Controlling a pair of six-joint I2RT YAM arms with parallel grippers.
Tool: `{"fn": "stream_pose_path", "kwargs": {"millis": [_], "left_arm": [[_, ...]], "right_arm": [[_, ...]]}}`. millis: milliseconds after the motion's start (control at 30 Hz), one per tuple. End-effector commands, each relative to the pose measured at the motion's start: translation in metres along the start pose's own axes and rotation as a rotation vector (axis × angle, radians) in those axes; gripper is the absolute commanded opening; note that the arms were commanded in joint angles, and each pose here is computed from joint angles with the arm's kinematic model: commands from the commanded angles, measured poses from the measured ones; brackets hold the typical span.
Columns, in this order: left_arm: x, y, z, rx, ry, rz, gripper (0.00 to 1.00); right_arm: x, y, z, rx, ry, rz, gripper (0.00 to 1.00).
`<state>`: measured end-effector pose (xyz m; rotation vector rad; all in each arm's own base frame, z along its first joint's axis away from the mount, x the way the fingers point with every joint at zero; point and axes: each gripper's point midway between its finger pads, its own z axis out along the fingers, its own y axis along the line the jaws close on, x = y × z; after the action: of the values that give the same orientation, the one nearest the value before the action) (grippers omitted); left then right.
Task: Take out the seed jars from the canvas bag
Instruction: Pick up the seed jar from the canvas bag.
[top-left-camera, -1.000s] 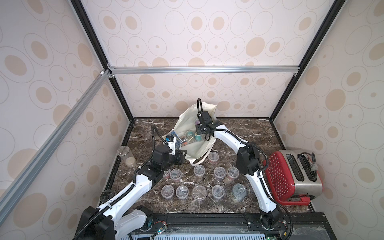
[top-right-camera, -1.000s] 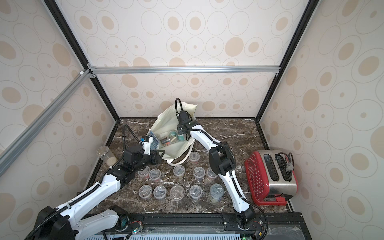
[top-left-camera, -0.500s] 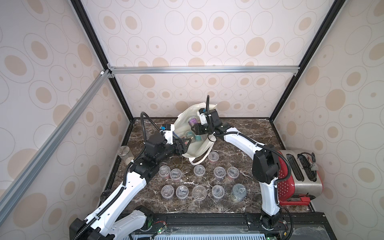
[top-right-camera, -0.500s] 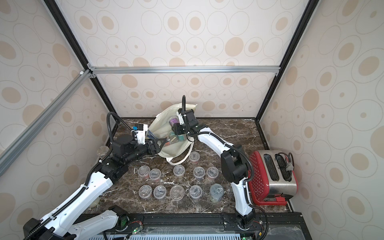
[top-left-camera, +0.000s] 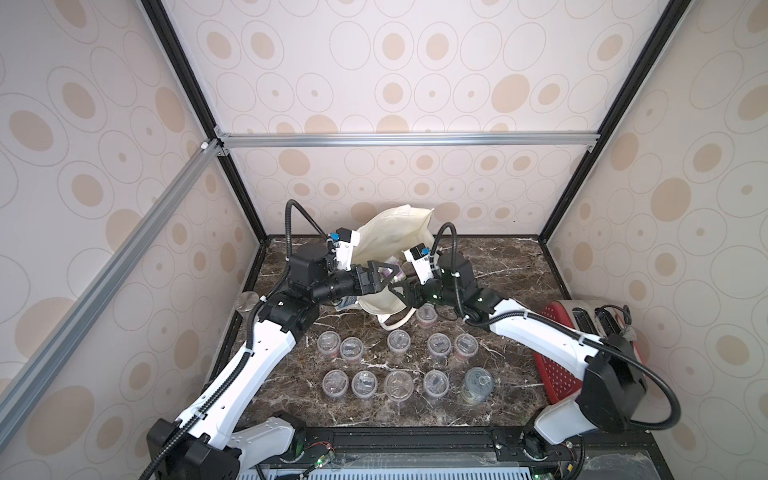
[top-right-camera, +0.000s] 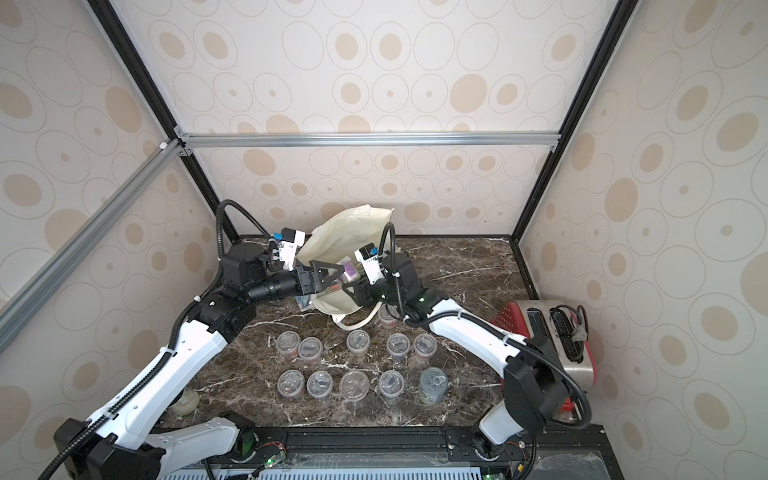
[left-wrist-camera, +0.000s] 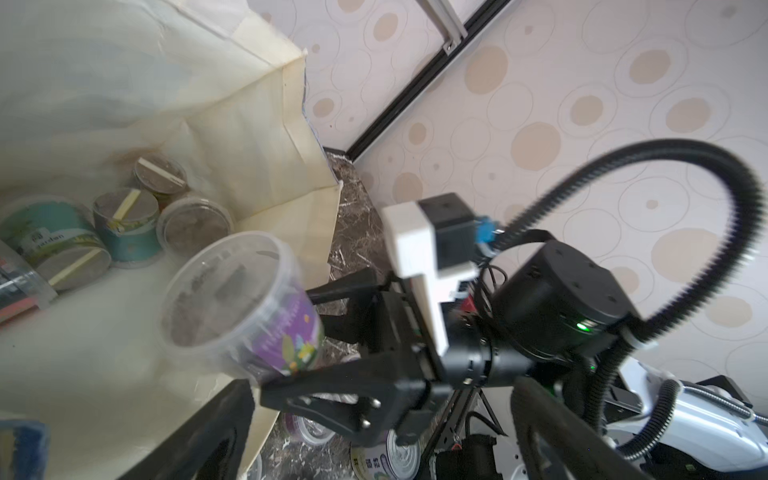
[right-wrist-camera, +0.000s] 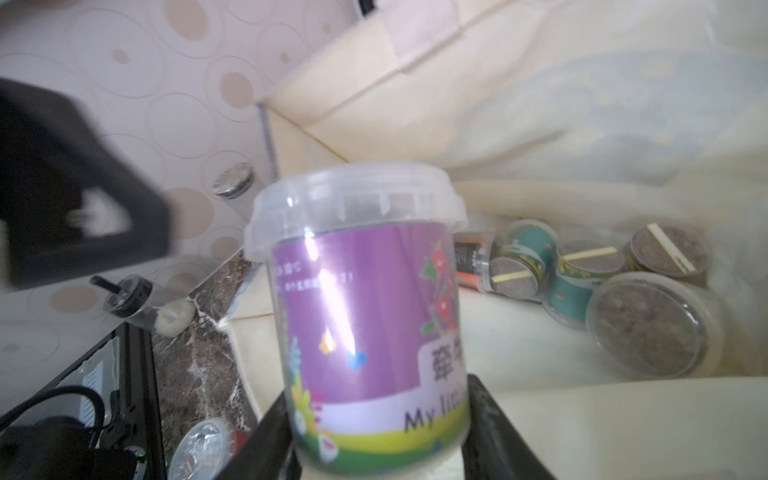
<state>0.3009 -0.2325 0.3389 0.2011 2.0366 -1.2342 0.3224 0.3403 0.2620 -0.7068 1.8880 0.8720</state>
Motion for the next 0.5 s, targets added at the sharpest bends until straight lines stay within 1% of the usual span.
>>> {"fn": "stream_pose_path", "kwargs": {"millis": [0, 67, 133, 267, 400, 467], "left_arm": [[0.009, -0.007, -0.001, 0.031, 0.078, 0.030, 0.98], [0.017, -0.002, 0.001, 0.025, 0.113, 0.037, 0.98], [0.024, 0.001, 0.004, 0.037, 0.141, 0.035, 0.98], [0.029, -0.006, 0.004, 0.091, 0.149, 0.035, 0.98], [0.033, -0.017, 0.002, 0.169, 0.157, 0.039, 0.98], [0.036, -0.018, 0.002, 0.186, 0.167, 0.041, 0.97]], "right_arm": [[-0.013, 0.022, -0.022, -0.075, -0.117, -0.150, 0.53], [-0.008, 0.031, -0.033, -0.108, -0.134, -0.199, 0.52], [-0.004, 0.037, -0.038, -0.109, -0.127, -0.245, 0.52], [-0.003, 0.047, -0.042, -0.104, -0.121, -0.308, 0.51], [-0.005, 0.053, -0.040, -0.108, -0.133, -0.340, 0.52], [-0.005, 0.055, -0.039, -0.107, -0.134, -0.361, 0.52]]}}
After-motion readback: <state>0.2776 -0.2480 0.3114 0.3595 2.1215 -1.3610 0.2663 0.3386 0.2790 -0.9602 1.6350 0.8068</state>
